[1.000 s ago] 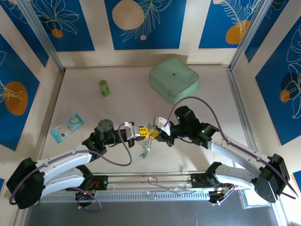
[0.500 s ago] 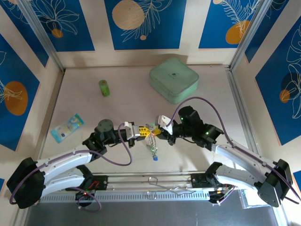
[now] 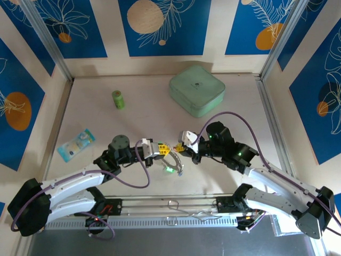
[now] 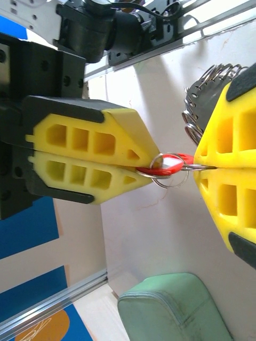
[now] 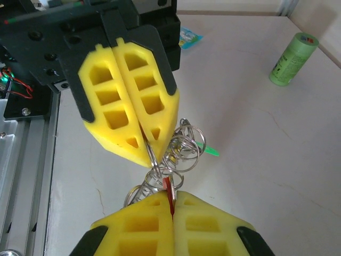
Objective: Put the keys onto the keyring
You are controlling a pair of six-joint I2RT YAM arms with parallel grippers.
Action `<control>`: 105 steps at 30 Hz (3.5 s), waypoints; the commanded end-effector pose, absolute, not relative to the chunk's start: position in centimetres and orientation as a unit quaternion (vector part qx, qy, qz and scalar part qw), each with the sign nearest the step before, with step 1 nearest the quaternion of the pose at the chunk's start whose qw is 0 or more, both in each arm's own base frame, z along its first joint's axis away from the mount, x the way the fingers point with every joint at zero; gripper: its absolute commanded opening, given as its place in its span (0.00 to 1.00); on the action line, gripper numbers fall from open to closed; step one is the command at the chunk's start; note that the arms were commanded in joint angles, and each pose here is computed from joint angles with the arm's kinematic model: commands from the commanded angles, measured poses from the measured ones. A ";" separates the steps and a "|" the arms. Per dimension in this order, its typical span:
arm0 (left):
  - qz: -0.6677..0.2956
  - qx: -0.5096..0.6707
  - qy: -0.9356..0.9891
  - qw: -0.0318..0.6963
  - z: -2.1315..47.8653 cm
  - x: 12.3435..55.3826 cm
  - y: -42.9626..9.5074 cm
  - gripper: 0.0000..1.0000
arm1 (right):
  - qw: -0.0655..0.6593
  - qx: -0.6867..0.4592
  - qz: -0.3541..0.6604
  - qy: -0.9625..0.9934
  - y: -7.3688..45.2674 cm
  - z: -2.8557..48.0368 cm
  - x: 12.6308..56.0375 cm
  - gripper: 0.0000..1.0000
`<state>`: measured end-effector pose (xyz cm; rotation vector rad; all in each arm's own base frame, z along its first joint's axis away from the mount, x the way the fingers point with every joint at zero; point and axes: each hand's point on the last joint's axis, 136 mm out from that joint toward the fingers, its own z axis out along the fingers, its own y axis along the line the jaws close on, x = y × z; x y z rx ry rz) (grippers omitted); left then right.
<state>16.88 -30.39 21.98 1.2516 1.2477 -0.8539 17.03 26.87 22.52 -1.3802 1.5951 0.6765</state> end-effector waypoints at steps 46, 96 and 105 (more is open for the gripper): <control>0.060 0.048 0.676 0.733 26.7 26.0 -7.9 0.63 | 0.294 -0.700 0.092 0.644 30.9 12.5 22.0 0.00; 0.103 -0.036 0.779 0.617 14.4 34.9 -0.6 0.88 | 0.579 -0.068 0.087 0.808 4.5 12.4 37.2 0.48; 0.073 -0.013 0.777 0.625 12.6 37.0 -0.1 0.89 | 0.564 -0.071 0.113 0.815 4.9 9.8 38.9 0.48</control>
